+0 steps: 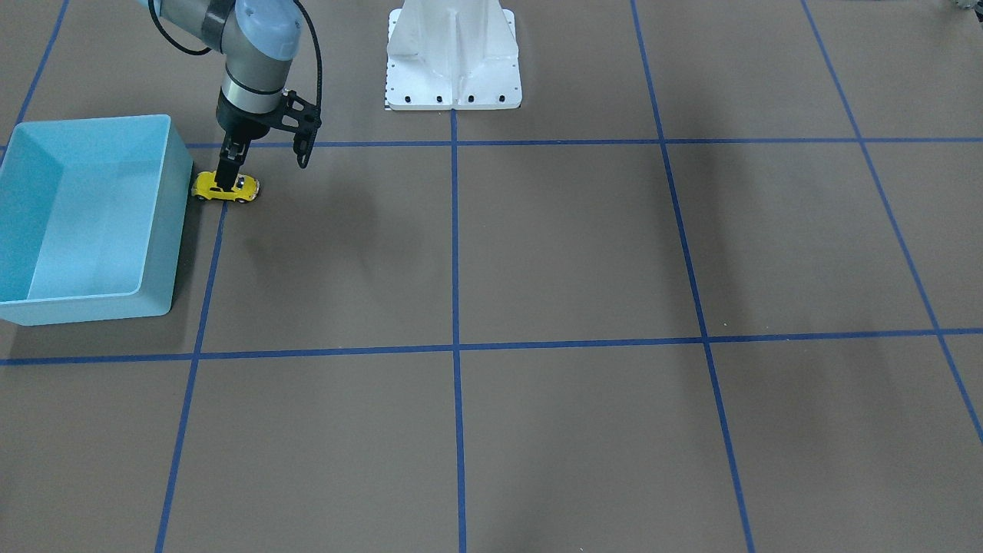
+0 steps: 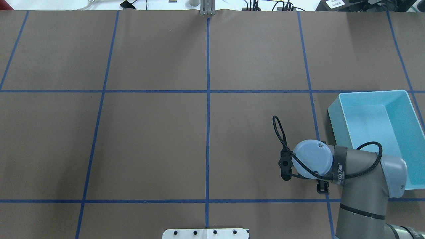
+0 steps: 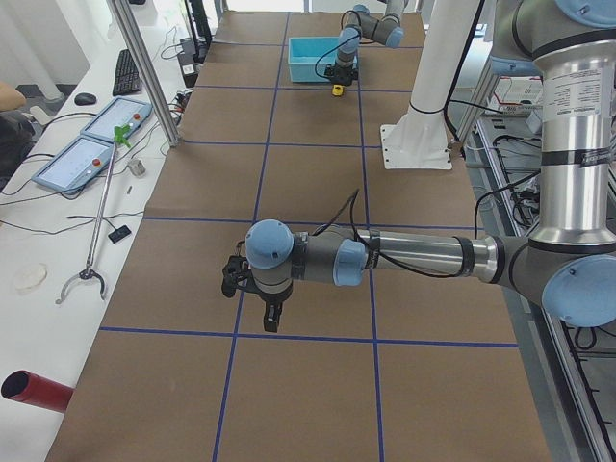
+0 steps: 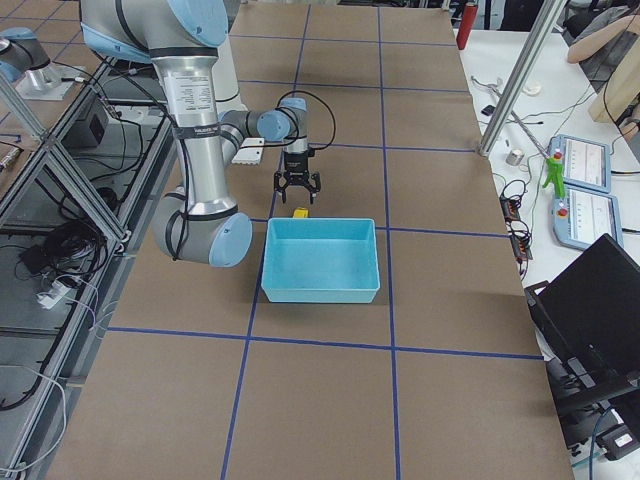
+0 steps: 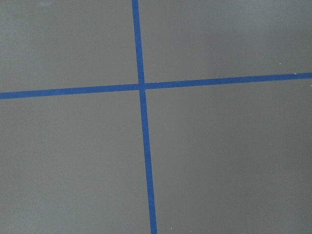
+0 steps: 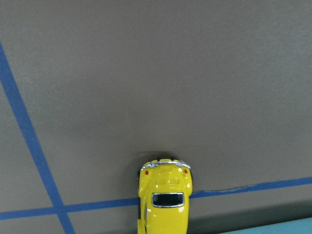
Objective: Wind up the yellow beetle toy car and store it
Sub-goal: 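Close the right gripper on the yellow car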
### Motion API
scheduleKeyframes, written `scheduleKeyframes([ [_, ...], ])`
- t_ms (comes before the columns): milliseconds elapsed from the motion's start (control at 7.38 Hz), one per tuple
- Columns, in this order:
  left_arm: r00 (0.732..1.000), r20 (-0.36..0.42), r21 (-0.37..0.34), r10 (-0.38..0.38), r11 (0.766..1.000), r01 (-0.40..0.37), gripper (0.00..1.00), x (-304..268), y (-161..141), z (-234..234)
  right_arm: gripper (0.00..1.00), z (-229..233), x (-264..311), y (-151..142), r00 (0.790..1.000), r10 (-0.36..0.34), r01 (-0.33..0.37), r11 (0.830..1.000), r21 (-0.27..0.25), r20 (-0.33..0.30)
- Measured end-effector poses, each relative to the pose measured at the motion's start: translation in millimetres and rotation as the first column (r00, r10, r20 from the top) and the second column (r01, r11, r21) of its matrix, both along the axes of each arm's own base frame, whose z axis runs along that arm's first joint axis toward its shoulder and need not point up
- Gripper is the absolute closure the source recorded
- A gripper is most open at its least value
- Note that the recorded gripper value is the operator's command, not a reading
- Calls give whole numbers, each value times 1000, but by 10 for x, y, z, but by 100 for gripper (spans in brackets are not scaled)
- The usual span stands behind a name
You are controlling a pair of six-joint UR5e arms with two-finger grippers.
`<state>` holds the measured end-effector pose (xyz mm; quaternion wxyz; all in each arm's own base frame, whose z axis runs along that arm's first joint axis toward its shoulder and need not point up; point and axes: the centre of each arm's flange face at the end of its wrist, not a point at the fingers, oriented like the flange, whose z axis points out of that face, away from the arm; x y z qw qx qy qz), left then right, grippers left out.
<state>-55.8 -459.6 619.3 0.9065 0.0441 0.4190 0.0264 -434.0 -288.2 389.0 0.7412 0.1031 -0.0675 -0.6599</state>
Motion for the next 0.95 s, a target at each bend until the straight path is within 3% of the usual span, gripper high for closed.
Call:
scheduleKeyframes([
  [542,1000,6,1,-1,1000,1,0,-5,-2,-3,0,298,-206,46,997,-34,35,999,5,-75],
  [678,1000,5,1,-1,1000,1,0,-7,2,0,6,327,-200,14,996,-45,46,999,7,-83],
  [813,1000,5,0,-1,1000,1,0,-7,3,0,24,332,-160,-59,994,-61,62,998,11,-86],
  [949,1000,4,0,-1,1000,1,0,-7,4,0,25,329,-112,-144,993,-76,78,997,15,-87],
])
